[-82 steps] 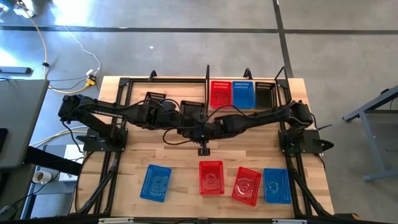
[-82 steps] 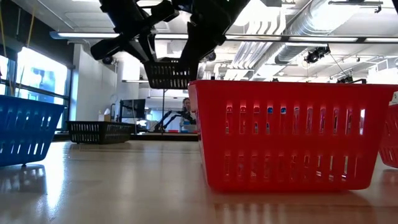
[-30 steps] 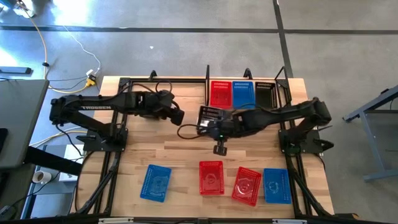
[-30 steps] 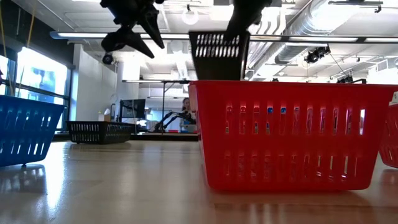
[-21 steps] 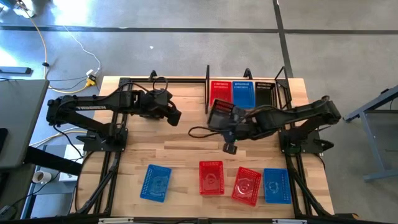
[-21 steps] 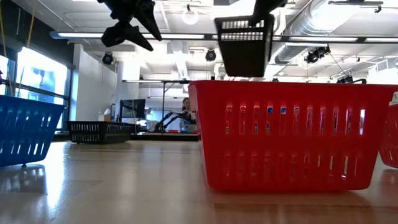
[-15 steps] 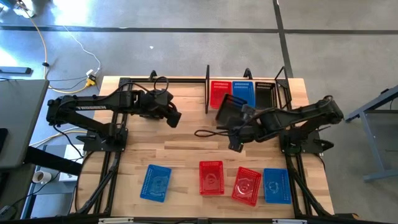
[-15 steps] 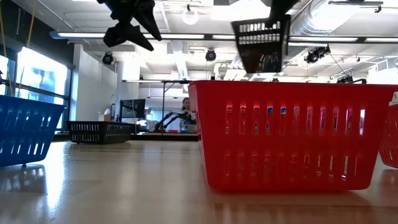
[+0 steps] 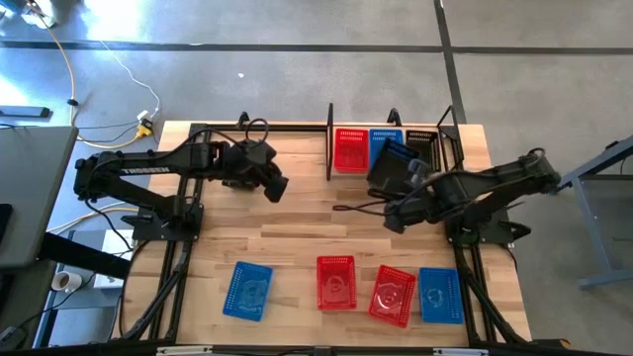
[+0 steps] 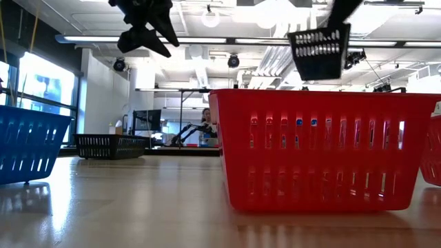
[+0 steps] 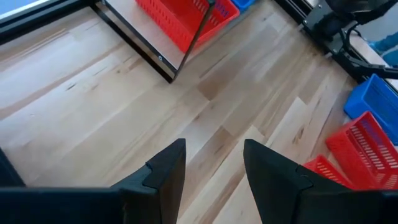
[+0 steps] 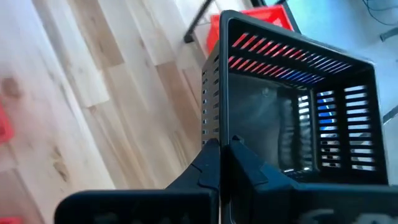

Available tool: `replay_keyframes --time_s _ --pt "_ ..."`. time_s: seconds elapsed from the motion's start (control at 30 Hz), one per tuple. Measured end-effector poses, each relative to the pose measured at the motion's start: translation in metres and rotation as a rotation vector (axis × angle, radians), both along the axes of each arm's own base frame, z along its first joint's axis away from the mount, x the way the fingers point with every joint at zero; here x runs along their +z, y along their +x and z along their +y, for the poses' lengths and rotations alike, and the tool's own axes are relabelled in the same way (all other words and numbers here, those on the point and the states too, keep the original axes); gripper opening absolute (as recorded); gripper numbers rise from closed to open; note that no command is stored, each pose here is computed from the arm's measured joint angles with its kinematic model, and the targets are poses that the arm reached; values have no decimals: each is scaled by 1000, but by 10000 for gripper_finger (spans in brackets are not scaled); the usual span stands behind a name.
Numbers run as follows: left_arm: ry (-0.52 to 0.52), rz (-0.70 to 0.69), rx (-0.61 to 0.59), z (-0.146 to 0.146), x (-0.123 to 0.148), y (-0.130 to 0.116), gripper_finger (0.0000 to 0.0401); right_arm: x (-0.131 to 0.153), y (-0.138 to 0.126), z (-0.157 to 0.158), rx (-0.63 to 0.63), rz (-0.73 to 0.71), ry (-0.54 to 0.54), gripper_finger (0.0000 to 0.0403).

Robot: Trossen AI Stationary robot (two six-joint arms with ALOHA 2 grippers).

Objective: Stack baskets on shelf by color
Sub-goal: Stack the bottom black bin on top of the black bin on the shelf

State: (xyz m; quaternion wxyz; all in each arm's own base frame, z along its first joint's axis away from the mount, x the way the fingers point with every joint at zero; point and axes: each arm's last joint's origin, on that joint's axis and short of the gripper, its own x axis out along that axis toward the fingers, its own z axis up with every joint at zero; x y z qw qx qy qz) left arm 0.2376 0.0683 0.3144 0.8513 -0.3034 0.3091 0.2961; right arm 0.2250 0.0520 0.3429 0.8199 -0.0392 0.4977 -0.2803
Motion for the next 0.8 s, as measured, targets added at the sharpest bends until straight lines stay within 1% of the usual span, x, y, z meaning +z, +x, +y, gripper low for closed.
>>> replay_keyframes --time_s 0.17,0.3,0.47,0.63,0.8 --pt "0 -7 27 7 0 -2 152 -18 -34 -12 -2 -29 -9 0" --pt "5 -23 48 12 2 -2 153 -25 -62 -25 -22 -49 12 0" --pt "8 -74 58 18 5 -1 151 -27 -90 -39 22 -55 -40 0" --pt "3 -120 55 22 8 1 150 -30 -109 -53 74 -2 -100 0" --pt "8 -135 68 26 9 0 150 -38 -115 -64 139 125 -166 0"
